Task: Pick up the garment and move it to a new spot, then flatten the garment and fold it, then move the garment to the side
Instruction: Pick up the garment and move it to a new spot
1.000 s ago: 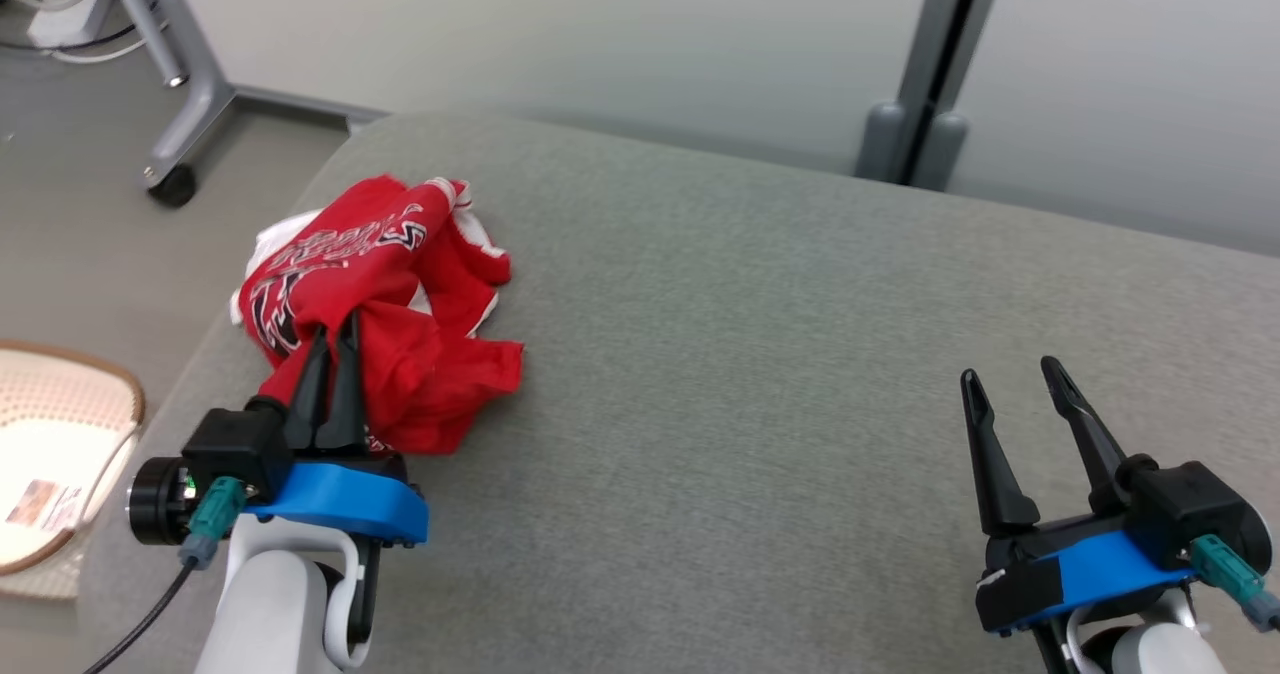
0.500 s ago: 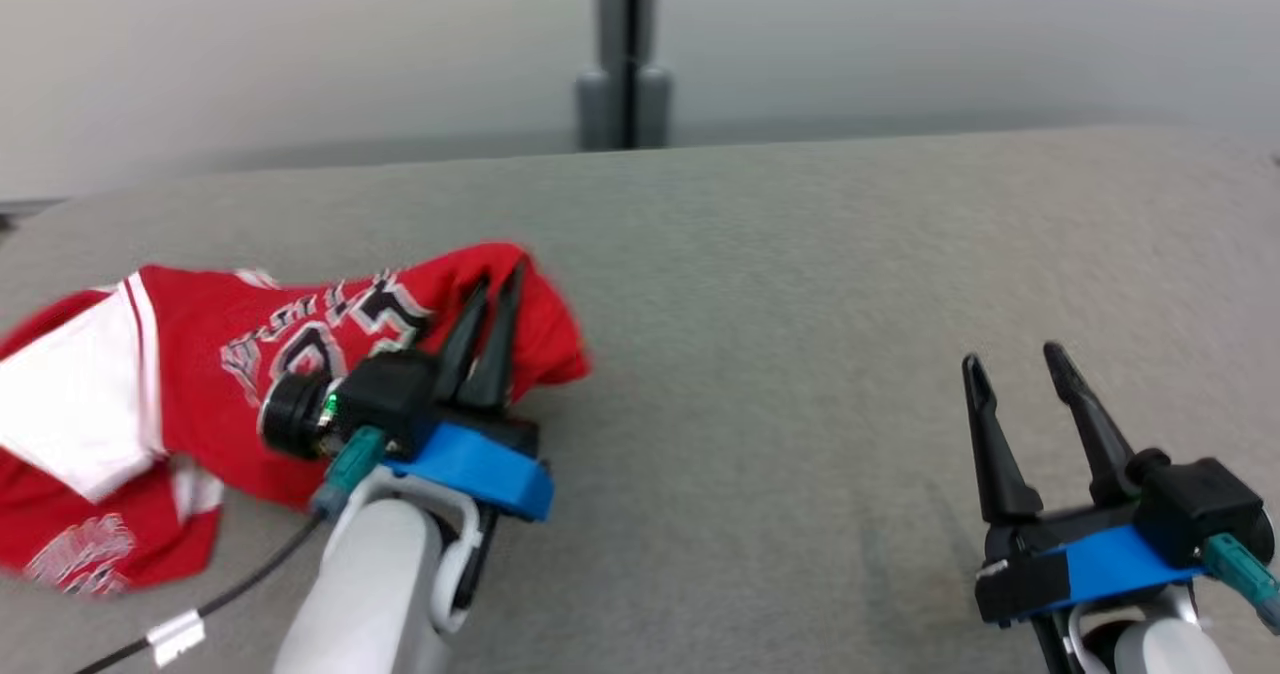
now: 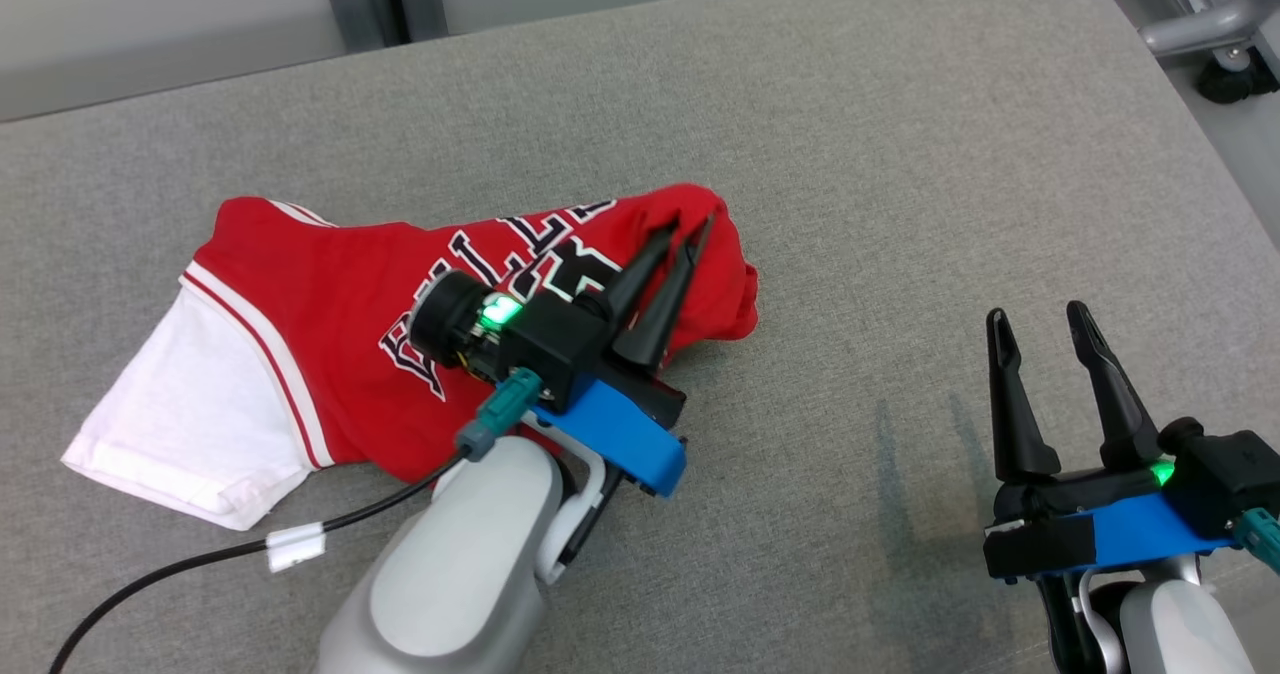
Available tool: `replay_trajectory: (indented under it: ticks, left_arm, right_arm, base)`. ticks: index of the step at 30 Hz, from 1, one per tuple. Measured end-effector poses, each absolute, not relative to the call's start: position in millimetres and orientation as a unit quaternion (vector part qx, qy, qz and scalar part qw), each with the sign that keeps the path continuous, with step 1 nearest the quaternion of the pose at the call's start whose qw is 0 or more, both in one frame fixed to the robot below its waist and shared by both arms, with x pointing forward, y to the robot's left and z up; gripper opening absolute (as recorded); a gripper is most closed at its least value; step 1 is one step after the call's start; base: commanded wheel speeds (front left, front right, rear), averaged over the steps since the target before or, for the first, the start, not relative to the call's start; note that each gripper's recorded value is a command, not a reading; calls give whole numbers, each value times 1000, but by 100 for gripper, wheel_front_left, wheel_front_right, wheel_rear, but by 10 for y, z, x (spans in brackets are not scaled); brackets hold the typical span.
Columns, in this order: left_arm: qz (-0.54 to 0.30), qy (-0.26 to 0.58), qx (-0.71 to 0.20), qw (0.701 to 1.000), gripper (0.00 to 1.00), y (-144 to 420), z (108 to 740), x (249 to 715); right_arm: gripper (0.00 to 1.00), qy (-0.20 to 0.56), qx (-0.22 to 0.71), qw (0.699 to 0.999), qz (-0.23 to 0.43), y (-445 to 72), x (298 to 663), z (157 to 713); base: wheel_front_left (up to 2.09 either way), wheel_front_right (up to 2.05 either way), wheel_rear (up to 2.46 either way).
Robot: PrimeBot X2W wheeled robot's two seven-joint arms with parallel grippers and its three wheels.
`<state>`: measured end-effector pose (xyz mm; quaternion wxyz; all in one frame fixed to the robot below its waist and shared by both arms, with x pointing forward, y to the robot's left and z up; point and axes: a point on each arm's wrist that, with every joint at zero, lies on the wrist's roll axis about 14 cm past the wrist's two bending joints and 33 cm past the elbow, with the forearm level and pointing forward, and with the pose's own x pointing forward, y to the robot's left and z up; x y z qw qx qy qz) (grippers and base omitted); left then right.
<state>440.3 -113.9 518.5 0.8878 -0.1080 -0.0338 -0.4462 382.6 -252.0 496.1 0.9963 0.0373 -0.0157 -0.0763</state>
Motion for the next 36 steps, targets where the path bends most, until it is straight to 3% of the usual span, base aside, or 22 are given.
replay_trajectory:
  ticks: [5, 6, 7, 8, 19, 28, 36]
  left_arm:
    - [-470, 19, -104, 877, 0, -1256, 4826, 4266]
    - [-470, 26, -101, 876, 12, -1246, 4775, 4249]
    - [-468, 30, -97, 878, 71, -1220, 4739, 4242]
    - [-465, 32, -92, 880, 100, -1193, 4720, 4237]
    - [-340, -49, -63, 937, 100, -366, 5288, 4314]
    - [-167, -44, -54, 983, 100, 779, 5237, 4285]
    - [-76, 2, -43, 996, 100, 1547, 4911, 4052]
  right_arm:
    - [100, -8, 44, 996, -77, -2520, 3898, 4852]
    - [100, -6, 46, 996, -74, -2502, 3913, 4836]
    - [100, -6, 48, 996, -70, -2476, 3938, 4825]
    - [100, -8, 50, 997, -65, -2444, 3963, 4828]
    - [100, -47, 62, 997, 8, -1956, 4090, 5096]
    - [100, -55, 62, 995, 47, -1688, 4070, 5221]
    - [100, -50, 56, 996, 53, -1654, 3974, 5242]
  base:
    - [0, 0, 0]
    - [0, 0, 0]
    - [0, 0, 0]
    - [0, 0, 0]
    - [0, 0, 0]
    - [0, 0, 0]
    - [0, 0, 0]
